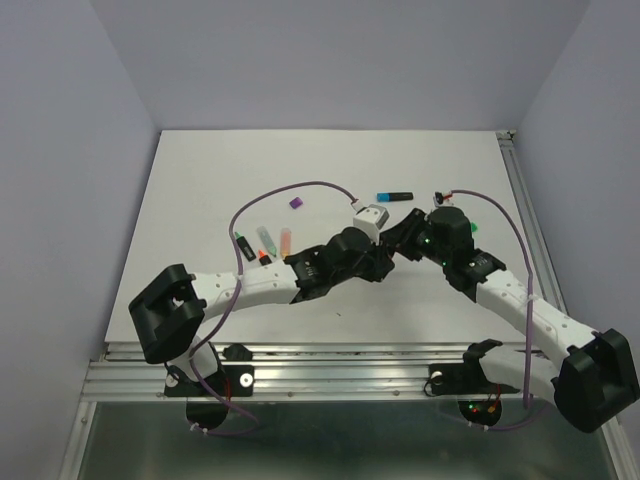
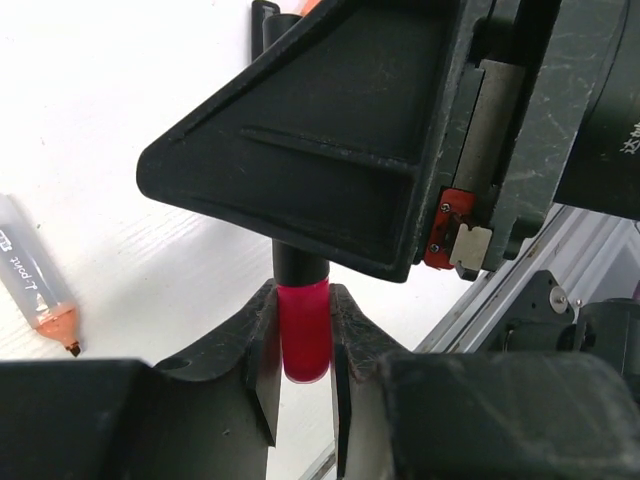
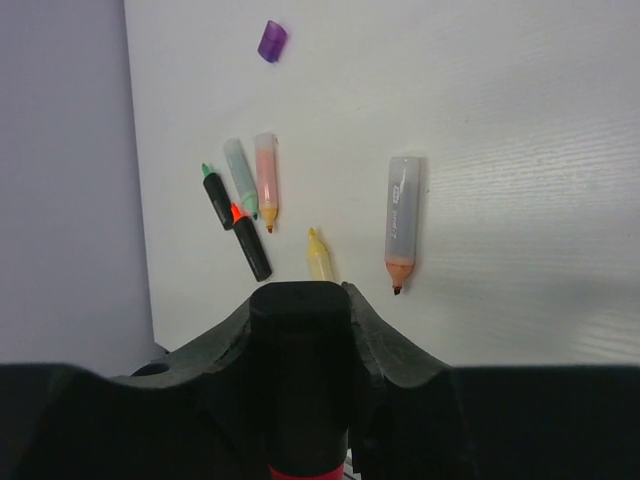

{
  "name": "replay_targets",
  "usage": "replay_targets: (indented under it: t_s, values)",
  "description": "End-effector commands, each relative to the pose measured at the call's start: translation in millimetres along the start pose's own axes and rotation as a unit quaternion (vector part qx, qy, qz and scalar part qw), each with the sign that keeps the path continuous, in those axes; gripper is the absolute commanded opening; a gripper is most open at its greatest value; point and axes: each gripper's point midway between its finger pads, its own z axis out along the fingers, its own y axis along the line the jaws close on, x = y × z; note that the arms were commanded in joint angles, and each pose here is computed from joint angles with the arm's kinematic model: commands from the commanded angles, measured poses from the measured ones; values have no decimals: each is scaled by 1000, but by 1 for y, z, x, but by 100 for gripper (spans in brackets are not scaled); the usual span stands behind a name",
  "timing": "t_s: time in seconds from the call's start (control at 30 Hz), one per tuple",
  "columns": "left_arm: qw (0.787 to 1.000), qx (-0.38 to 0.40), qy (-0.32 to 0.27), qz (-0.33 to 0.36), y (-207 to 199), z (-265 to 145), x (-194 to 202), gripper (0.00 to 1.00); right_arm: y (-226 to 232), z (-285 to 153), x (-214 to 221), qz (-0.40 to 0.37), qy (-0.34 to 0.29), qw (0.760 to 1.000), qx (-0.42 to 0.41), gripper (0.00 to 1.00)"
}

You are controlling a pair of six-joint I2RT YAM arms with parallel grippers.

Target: Open the pen caps

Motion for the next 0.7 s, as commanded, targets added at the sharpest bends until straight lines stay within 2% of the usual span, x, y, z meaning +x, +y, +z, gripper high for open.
replay_targets:
  t_s: [0.0, 0.07, 0.2, 0.23, 0.27, 0.3, 0.33, 0.4, 0.5, 0.6, 0.67]
  values:
    - [999, 36, -33, -14, -19, -13, -21, 0, 24, -5, -34, -21, -64, 998, -10, 1]
    - [998, 46, -23, -27, -18, -17, -3, 0, 14, -5, -63, -26, -130, 991, 35, 1]
    - [997, 62, -10, -52, -12, -36, 35, 0, 0, -7, -104, -50, -204, 971, 110, 1]
    - [996, 59, -4, -68, -11, -41, 44, 0, 5, -10, -126, -47, -225, 966, 114, 1]
    - [995, 71, 7, -68, -21, -49, 60, 0, -5, -4, -134, -53, -223, 964, 132, 1]
    - [995, 63, 12, -72, -15, -56, 75, 0, -5, -1, -140, -51, -219, 966, 127, 1]
    - [993, 83, 23, -79, -31, -68, 89, 0, -15, -2, -164, -42, -237, 960, 141, 1]
    - [993, 73, 41, -86, -25, -75, 114, 0, -28, -8, -190, -39, -266, 949, 166, 1]
    - [988, 77, 67, -119, -24, -89, 140, 0, -39, -7, -217, -37, -274, 944, 182, 1]
    - [985, 80, 70, -135, -27, -98, 148, 0, -37, -9, -227, -48, -275, 943, 183, 1]
    - [986, 69, 69, -138, -21, -99, 149, 0, -33, -11, -218, -65, -253, 950, 173, 1]
